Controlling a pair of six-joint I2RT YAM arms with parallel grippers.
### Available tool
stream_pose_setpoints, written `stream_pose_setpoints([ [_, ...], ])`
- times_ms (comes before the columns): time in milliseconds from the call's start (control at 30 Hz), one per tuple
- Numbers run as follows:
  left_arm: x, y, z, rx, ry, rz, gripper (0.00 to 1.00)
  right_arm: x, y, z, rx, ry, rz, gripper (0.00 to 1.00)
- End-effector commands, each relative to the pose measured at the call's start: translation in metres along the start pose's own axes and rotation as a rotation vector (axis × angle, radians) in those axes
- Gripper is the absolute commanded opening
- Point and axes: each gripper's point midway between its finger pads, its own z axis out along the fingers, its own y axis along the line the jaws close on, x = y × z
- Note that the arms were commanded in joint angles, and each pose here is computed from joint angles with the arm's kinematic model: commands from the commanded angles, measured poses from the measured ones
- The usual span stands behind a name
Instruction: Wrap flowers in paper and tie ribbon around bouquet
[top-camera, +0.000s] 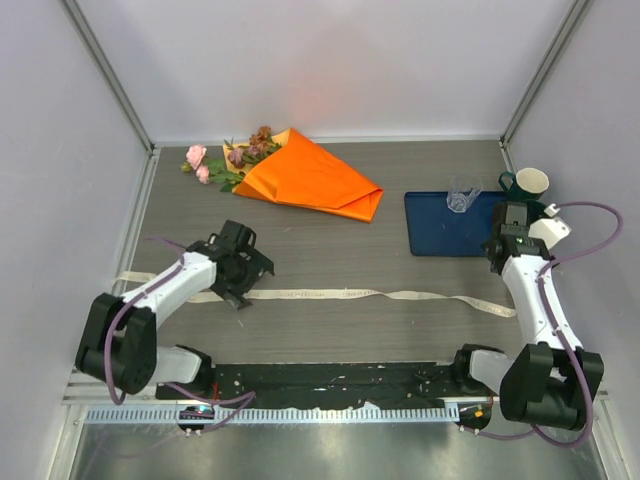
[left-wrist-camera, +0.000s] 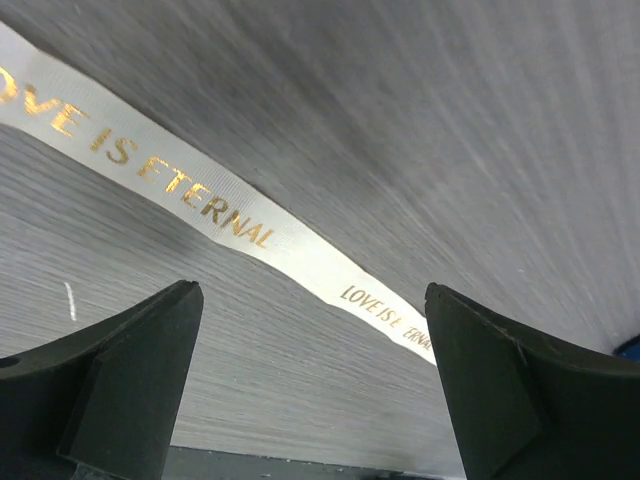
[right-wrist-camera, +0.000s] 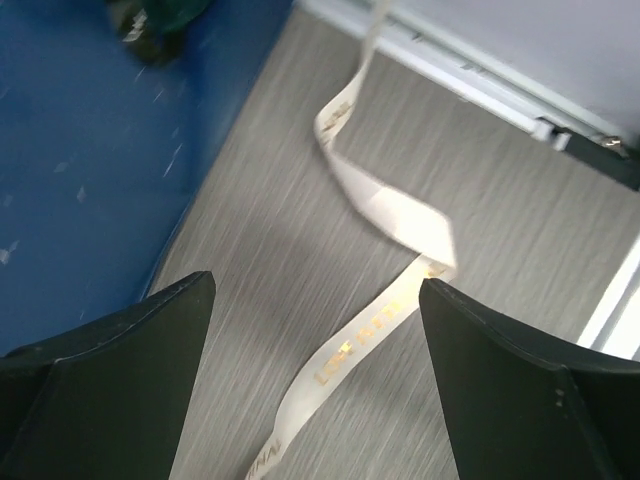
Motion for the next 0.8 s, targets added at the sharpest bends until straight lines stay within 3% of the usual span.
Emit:
stream_pose_setpoints([
  [0,0.014,-0.002,0.022,-0.048,0.041,-0.115,0.96,0.016,0.030,-0.028,-0.194,0.039,-0.074,0.90],
  [167,0.008,0.014,0.036,-0.145,-0.016,-0.210,0.83,0.034,0.051,-0.060,-0.317,0.036,-0.144,0.91],
  [233,-0.001,0.021,0.040,-0.157,-0.074,-0.234,0.76,0.051,0.056,-0.067,-0.347,0.089,-0.157,0.90],
  [333,-0.015,0.034,0.045,-0.196,-0.131,-0.251,0.56,0.080,0.061,-0.069,-0.400,0.195,-0.145,0.89],
  [400,-0.030,0.043,0.048,-0.215,-0.152,-0.261,0.30,0.101,0.065,-0.070,-0.452,0.261,-0.143,0.81],
  [500,-0.044,0.059,0.053,-0.226,-0.168,-0.271,0.03,0.124,0.069,-0.067,-0.490,0.332,-0.142,0.60],
  [533,-0.057,0.068,0.052,-0.243,-0.186,-0.302,0.00,0.128,0.068,-0.067,-0.489,0.349,-0.147,0.52],
  [567,-0.063,0.071,0.050,-0.248,-0.198,-0.303,0.00,0.131,0.068,-0.067,-0.489,0.360,-0.152,0.50],
  [767,-0.095,0.094,0.036,-0.283,-0.264,-0.327,0.00,0.145,0.069,-0.059,-0.484,0.387,-0.174,0.49],
])
